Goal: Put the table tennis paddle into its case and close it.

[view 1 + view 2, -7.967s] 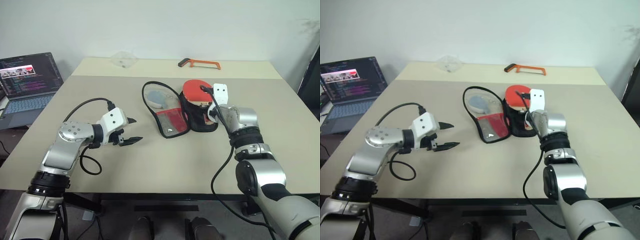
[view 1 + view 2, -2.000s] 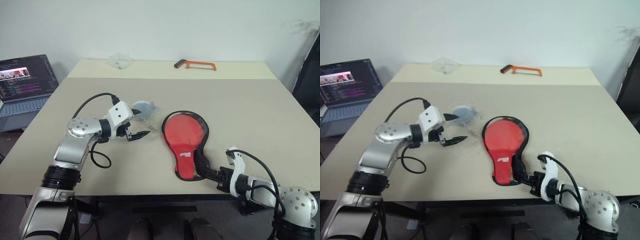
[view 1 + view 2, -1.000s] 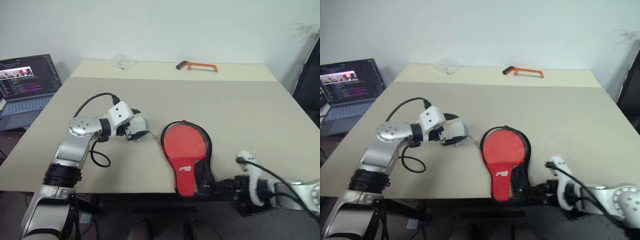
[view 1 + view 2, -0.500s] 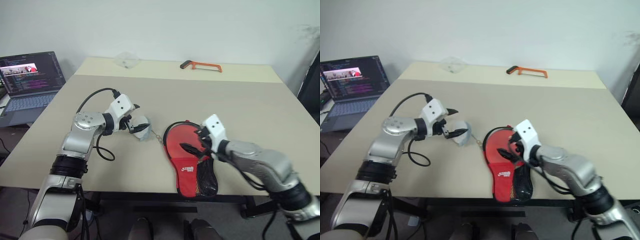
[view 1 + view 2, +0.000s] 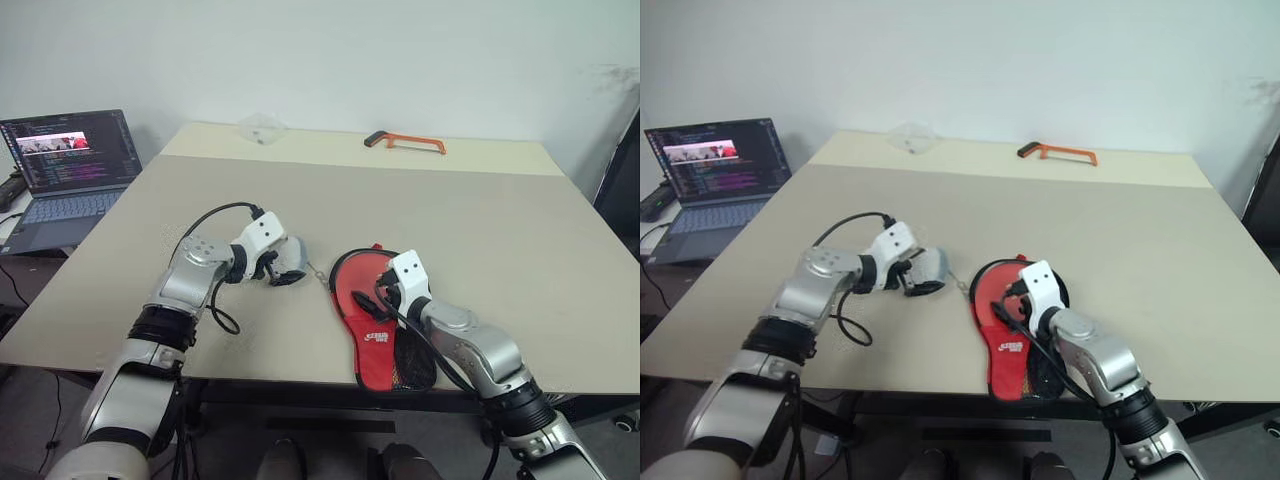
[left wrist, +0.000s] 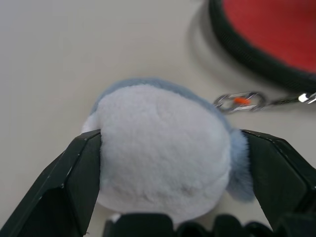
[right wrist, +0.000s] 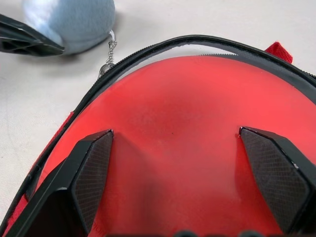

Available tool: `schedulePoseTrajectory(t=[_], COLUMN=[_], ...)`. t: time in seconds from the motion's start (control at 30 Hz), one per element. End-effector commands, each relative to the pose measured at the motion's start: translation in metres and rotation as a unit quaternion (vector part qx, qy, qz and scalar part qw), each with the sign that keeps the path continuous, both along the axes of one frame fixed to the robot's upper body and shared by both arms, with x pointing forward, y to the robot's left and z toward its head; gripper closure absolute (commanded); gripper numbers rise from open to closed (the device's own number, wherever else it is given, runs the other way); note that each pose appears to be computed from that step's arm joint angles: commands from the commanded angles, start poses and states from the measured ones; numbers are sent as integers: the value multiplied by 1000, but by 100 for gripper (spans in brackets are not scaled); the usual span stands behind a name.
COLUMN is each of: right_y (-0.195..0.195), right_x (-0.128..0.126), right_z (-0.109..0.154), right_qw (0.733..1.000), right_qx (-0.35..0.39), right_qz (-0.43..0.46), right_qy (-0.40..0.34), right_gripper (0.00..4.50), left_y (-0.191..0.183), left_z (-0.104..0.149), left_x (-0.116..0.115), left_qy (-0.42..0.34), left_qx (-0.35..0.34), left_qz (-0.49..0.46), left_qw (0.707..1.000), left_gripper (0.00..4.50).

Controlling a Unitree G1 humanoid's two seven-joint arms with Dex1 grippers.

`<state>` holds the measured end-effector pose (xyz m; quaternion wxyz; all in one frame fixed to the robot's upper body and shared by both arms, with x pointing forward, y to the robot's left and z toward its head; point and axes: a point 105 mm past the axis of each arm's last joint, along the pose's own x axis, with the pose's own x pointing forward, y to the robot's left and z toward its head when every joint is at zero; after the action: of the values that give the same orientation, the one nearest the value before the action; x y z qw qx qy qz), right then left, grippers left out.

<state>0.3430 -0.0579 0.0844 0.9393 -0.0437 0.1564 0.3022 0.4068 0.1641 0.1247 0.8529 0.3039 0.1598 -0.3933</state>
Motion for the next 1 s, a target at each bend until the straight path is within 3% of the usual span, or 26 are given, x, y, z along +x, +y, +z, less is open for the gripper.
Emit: schedulePoseTrajectory(t=[0.03,0.2,0.23,0.3,0.53,0.67,0.83,1.0], right_y=[-5,-7,-8,-9,-19,-15,-13,-9], right_x=[-4,1,2,3,-5,-10,-17,-24], right_z=[-23,-19,-17,-17,-42,-52,-55,-54], right_qw=[999,999,999,998,991,987,986,984], right_qx=[-18,-18,-15,-15,-72,-96,-103,-104], right_qz=[-6,-16,-20,-28,-33,-11,7,25], right_qy=[48,45,45,47,105,125,133,140], right_gripper=[2,2,0,0,0,0,0,0], left_y=[-5,-15,-16,-19,-30,-40,-61,-89], left_z=[-7,-18,-21,-26,-19,1,32,43], left_x=[14,25,25,25,38,52,68,71], left_qy=[-12,-9,-9,-9,-44,-103,-186,-234], left_qx=[30,51,60,79,112,176,210,226], left_qz=[16,28,25,12,13,6,31,32], left_qw=[999,998,998,997,993,979,959,945], left_gripper=[0,0,18,63,299,379,385,385])
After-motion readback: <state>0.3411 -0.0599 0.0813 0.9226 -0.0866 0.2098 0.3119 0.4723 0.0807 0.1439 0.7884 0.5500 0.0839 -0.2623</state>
